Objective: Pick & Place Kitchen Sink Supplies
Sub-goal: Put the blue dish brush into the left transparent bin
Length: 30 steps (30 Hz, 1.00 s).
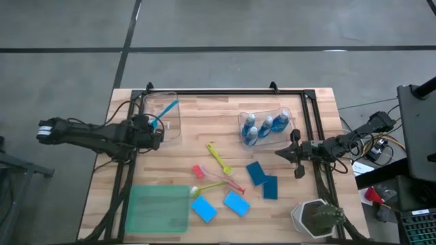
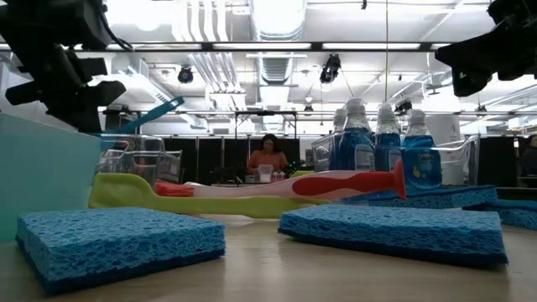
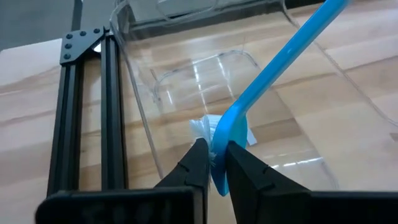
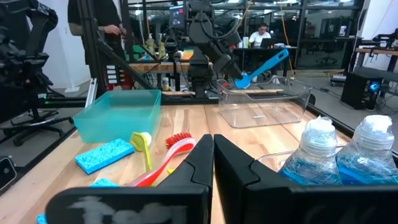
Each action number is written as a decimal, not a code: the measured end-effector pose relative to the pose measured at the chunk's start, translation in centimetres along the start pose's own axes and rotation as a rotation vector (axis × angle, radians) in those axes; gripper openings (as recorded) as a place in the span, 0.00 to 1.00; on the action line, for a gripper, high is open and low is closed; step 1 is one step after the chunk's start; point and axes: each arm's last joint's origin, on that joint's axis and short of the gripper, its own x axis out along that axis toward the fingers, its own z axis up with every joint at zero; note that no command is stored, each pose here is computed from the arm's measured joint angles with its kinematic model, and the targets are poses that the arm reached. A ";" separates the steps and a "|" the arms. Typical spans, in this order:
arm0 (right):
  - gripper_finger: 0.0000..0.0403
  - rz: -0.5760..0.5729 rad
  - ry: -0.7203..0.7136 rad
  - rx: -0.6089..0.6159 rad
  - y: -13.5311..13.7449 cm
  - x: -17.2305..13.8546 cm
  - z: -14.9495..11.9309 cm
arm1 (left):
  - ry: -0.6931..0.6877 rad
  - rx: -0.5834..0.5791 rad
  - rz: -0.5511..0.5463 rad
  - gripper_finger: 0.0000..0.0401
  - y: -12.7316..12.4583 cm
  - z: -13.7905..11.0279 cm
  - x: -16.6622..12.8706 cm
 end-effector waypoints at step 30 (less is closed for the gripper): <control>0.02 0.000 0.000 -0.001 0.0 0.0 0.0 | 0.026 -0.065 -0.046 0.10 -0.4 -1.5 1.4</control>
